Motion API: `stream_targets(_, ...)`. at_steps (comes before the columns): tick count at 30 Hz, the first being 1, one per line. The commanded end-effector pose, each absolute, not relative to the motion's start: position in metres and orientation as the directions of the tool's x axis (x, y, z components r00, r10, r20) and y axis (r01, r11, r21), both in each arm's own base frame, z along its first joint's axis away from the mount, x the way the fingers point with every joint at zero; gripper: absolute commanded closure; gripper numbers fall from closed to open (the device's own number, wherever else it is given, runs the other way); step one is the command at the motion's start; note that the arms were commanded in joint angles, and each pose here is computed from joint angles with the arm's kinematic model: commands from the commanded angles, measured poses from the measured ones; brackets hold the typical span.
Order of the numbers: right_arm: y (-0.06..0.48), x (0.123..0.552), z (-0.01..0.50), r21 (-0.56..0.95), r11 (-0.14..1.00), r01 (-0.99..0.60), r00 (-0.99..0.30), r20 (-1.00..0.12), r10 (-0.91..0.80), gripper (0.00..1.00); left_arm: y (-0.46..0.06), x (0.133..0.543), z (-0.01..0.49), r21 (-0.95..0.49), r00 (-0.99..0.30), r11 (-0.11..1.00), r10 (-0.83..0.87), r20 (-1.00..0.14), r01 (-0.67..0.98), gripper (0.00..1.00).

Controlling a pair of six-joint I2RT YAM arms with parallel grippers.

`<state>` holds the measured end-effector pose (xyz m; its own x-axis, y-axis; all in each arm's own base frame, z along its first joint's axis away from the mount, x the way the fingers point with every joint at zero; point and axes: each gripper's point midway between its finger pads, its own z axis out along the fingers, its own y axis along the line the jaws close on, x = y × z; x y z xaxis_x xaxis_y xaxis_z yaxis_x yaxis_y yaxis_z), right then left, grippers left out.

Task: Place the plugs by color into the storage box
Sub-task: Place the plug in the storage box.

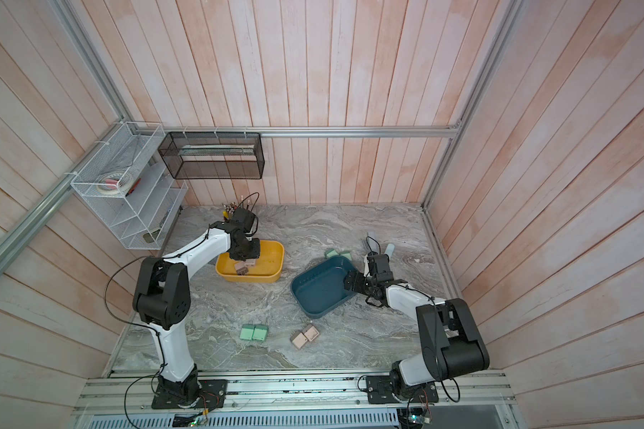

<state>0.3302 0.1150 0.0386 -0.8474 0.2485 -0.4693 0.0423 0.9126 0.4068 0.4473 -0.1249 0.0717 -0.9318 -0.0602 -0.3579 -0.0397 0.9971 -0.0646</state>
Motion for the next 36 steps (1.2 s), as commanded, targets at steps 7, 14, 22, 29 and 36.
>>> stream_targets(7, 0.112, 0.305, 0.013, 0.367, 0.928, 0.069, -0.908, -0.361, 0.21, 0.03, -0.131, 0.474, 0.028, -0.075, -0.936, 0.996, -0.072, -0.344, -0.049, 0.55)
stream_targets(14, 0.111, 0.302, 0.011, 0.361, 0.93, 0.067, -0.912, -0.356, 0.204, 0.03, -0.129, 0.472, 0.009, -0.072, -0.944, 0.995, -0.089, -0.317, -0.07, 0.47)
stream_targets(22, 0.111, 0.309, 0.02, 0.364, 0.929, 0.066, -0.899, -0.382, 0.213, 0.03, -0.131, 0.467, 0.049, -0.11, -0.928, 0.992, -0.103, -0.357, -0.068, 0.29)
stream_targets(29, 0.112, 0.317, 0.036, 0.381, 0.922, 0.067, -0.873, -0.426, 0.239, 0.03, -0.134, 0.452, 0.117, -0.182, -0.897, 0.977, -0.176, -0.406, -0.109, 0.23)
stream_targets(36, 0.11, 0.314, 0.043, 0.394, 0.916, 0.079, -0.857, -0.443, 0.265, 0.03, -0.163, 0.39, 0.143, -0.223, -0.921, 0.965, -0.21, -0.329, -0.14, 0.22)
